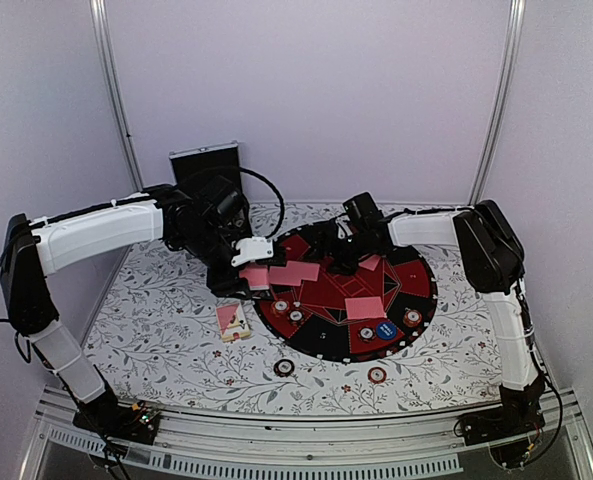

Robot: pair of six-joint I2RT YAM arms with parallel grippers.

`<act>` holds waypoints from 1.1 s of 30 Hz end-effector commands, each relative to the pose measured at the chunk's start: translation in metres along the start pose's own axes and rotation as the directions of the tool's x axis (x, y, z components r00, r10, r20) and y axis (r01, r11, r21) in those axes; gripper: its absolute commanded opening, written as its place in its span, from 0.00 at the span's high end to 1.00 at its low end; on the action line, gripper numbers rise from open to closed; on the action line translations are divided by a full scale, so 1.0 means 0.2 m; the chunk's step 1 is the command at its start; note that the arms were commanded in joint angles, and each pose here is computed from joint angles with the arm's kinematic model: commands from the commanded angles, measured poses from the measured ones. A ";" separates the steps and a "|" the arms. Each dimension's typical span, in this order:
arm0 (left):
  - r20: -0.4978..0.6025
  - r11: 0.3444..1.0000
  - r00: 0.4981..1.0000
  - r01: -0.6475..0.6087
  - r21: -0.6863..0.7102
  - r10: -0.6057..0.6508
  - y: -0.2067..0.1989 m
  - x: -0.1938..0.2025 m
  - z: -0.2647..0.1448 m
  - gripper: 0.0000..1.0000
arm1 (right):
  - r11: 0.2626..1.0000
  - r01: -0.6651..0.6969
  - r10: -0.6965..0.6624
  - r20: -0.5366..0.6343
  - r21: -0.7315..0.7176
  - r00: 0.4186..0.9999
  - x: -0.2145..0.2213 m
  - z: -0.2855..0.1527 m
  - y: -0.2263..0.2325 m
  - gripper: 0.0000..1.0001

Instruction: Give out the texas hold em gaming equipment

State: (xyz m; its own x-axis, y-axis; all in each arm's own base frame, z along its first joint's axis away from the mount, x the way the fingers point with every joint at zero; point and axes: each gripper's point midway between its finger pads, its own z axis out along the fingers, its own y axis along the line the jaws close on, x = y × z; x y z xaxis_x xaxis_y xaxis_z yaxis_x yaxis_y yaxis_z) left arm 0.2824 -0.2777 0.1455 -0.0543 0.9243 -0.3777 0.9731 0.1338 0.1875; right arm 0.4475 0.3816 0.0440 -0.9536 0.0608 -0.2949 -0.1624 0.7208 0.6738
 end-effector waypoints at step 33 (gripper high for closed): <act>0.024 1.000 1.000 0.005 -0.021 -0.004 0.03 -0.03 -0.06 1.00 | 0.969 -0.124 0.080 -0.207 -0.213 0.975 0.25 0.30 0.16 0.19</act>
State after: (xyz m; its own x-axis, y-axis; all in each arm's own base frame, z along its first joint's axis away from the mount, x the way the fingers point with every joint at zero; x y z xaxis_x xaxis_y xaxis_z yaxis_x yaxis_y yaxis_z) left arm 0.2814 -0.2767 0.1452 -0.0558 0.9262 -0.3730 0.9739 0.1328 0.1840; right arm 0.4318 0.4442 0.0467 -0.9790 0.0065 -0.2038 -0.1709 0.5191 0.8375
